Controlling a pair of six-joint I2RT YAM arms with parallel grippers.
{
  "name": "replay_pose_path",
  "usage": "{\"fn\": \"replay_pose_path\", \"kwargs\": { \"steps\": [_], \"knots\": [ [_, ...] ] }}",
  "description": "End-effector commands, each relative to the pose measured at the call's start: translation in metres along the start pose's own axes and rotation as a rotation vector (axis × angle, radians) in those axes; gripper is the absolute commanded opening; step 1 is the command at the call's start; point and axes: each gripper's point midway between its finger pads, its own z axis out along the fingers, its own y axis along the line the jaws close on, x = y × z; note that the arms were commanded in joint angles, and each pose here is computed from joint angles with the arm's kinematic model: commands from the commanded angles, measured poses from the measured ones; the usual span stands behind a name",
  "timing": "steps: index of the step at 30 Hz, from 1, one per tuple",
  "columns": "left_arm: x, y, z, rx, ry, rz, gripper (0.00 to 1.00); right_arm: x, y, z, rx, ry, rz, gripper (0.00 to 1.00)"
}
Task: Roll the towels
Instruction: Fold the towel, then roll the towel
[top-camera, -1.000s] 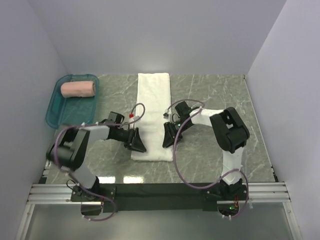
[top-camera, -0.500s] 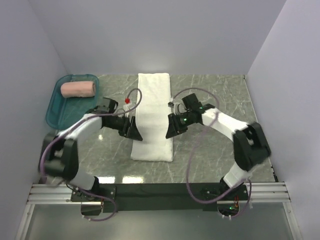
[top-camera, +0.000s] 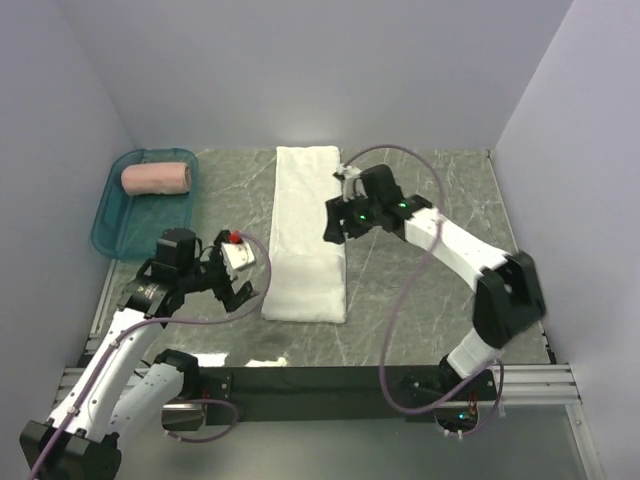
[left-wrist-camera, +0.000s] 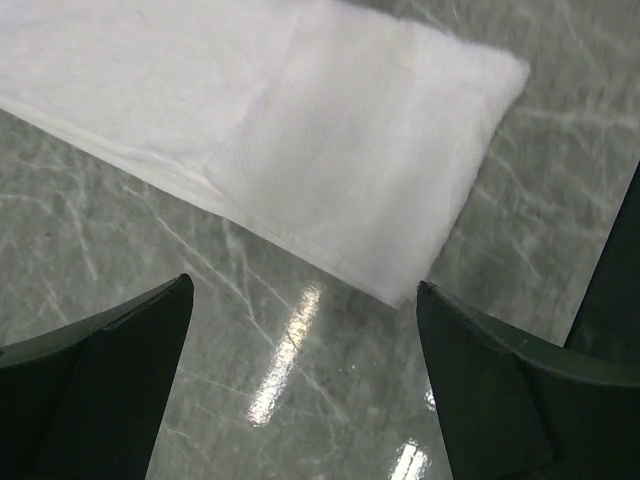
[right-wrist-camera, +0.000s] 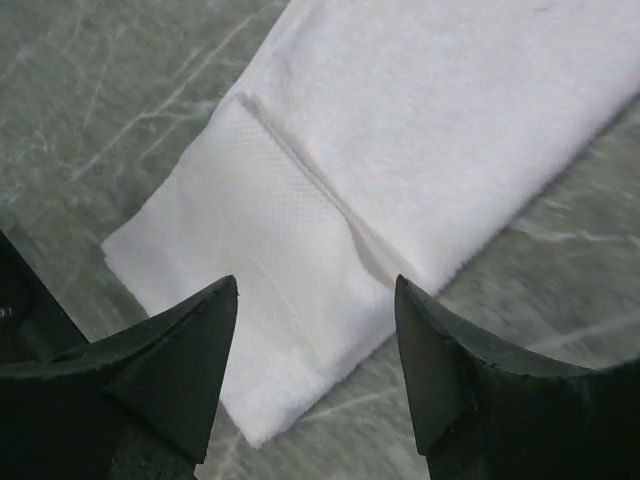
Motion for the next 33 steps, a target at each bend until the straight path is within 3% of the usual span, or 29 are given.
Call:
{"fn": "replay_pose_path", "kwargs": {
  "steps": [1, 7, 9, 11, 15, 19, 25, 28, 29, 33],
  "knots": [
    [0.028, -0.015, 0.01, 0.075, 0.084, 0.184, 0.99, 0.039, 0.034, 0.022, -0.182, 0.234, 0.057, 0.7],
    [0.05, -0.032, 0.043, 0.058, 0.18, 0.345, 0.83, 0.067, 0.087, 0.035, -0.365, 0.316, 0.059, 0.74],
    [0.062, -0.045, 0.055, 0.078, 0.225, 0.372, 0.8, 0.083, 0.091, 0.044, -0.395, 0.368, 0.087, 0.68],
    [0.054, -0.059, 0.068, 0.072, 0.196, 0.436, 0.81, 0.09, 0.095, 0.049, -0.432, 0.391, 0.119, 0.65],
    [0.065, -0.087, 0.087, 0.098, 0.192, 0.53, 0.81, 0.107, 0.095, 0.062, -0.458, 0.46, 0.166, 0.45],
    [0.066, -0.095, 0.1, 0.086, 0.164, 0.611, 0.84, 0.123, 0.093, 0.071, -0.467, 0.504, 0.193, 0.33],
    [0.08, -0.092, 0.116, 0.054, 0.199, 0.68, 0.82, 0.155, 0.082, 0.082, -0.446, 0.576, 0.216, 0.24],
    [0.096, -0.095, 0.122, 0.073, 0.243, 0.699, 0.77, 0.163, 0.079, 0.084, -0.445, 0.584, 0.215, 0.24],
    [0.099, -0.095, 0.123, 0.08, 0.258, 0.695, 0.74, 0.164, 0.078, 0.085, -0.445, 0.584, 0.216, 0.24],
    [0.11, -0.114, 0.122, 0.201, 0.322, 0.632, 0.39, 0.157, 0.071, 0.084, -0.447, 0.555, 0.227, 0.24]
  ]
}}
